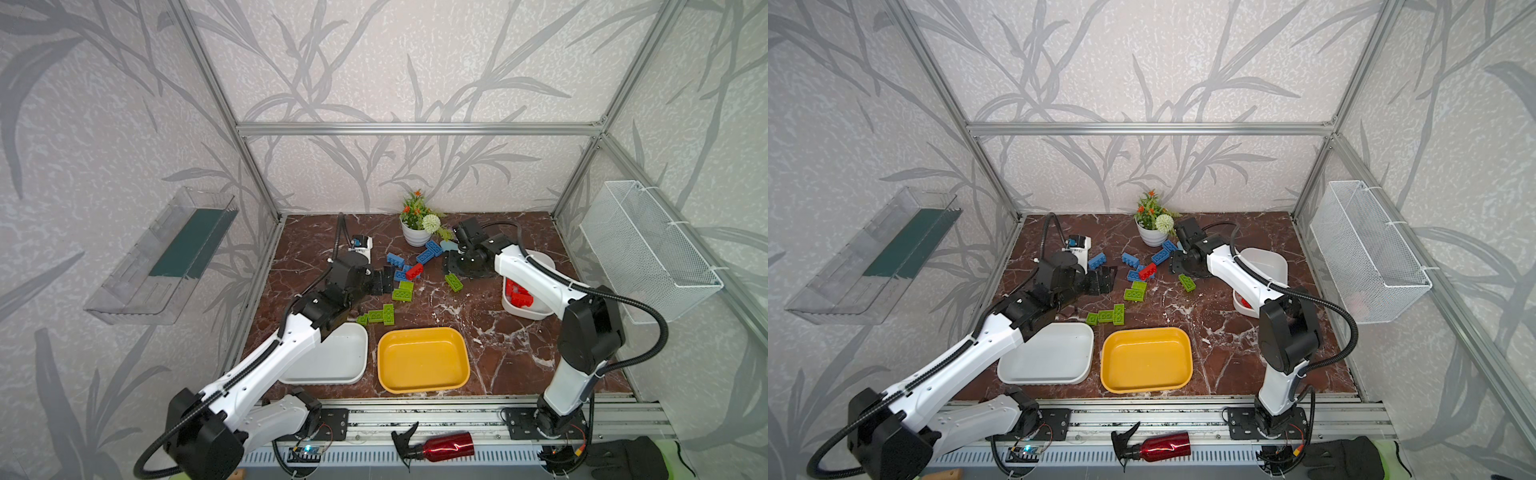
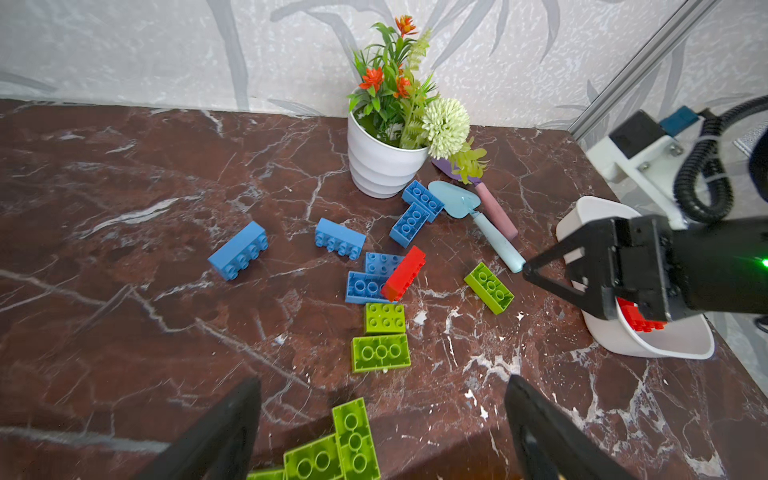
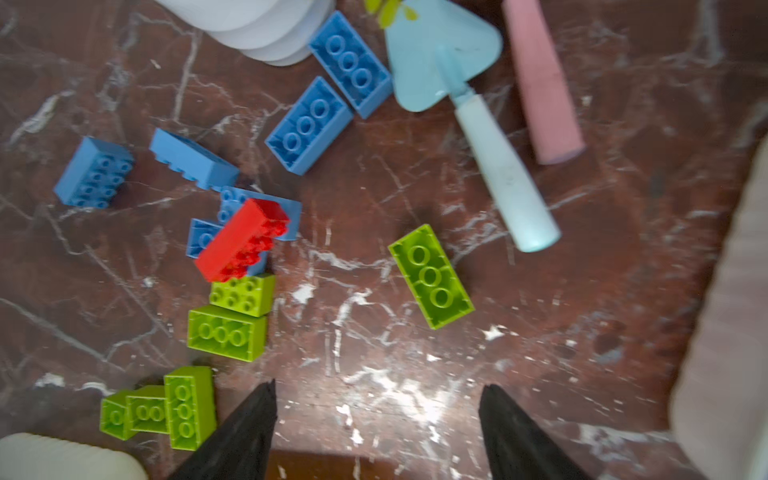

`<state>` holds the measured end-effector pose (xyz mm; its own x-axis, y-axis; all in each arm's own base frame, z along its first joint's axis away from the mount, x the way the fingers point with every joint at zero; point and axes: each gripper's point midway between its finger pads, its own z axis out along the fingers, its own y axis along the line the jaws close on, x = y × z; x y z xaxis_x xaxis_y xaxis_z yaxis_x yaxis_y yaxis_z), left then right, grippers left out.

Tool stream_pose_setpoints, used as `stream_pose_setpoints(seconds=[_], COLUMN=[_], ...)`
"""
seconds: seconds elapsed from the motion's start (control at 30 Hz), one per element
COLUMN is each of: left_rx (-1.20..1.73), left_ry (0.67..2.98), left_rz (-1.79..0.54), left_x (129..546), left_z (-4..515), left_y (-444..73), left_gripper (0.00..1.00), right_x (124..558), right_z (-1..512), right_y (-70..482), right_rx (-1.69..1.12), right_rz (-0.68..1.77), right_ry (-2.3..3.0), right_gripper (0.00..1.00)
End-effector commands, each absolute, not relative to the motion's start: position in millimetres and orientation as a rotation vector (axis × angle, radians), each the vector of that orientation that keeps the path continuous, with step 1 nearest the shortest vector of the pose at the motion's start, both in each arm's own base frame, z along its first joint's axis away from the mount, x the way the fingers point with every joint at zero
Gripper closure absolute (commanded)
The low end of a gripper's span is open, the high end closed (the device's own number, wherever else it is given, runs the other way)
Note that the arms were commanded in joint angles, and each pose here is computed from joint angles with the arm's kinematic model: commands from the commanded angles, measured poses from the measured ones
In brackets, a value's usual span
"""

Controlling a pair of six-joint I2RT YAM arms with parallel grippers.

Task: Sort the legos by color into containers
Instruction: 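Lower the right gripper onto a red brick among the blue bricks and grasp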

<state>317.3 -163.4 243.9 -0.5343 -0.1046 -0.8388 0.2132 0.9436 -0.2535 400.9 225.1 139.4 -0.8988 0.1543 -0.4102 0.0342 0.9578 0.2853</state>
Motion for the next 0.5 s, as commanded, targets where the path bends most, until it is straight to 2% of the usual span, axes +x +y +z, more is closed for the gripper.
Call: stream_pose_setpoints(seconds=[0.0,0.17,0.47], left_rx=[0.008,-0.061,-0.091], left_ry=[2.094,2.033,1.993], left_rz=[-0.327,-0.277,-0.231], left_x=[301,277,260], left_z=[242,246,254], left_y=[-135,-104,-83], left_gripper=[0.09,0.09,0.09], right_x=[416,431,446], right_z=[127,103,80], right_y=[264,299,320], right_rx=[0.207,0.253,0.252], right_rz=[0.532,0.604,0.524], right_ry=[2.648,2.657,2.669], right_gripper=[0.21,0.20,0.20])
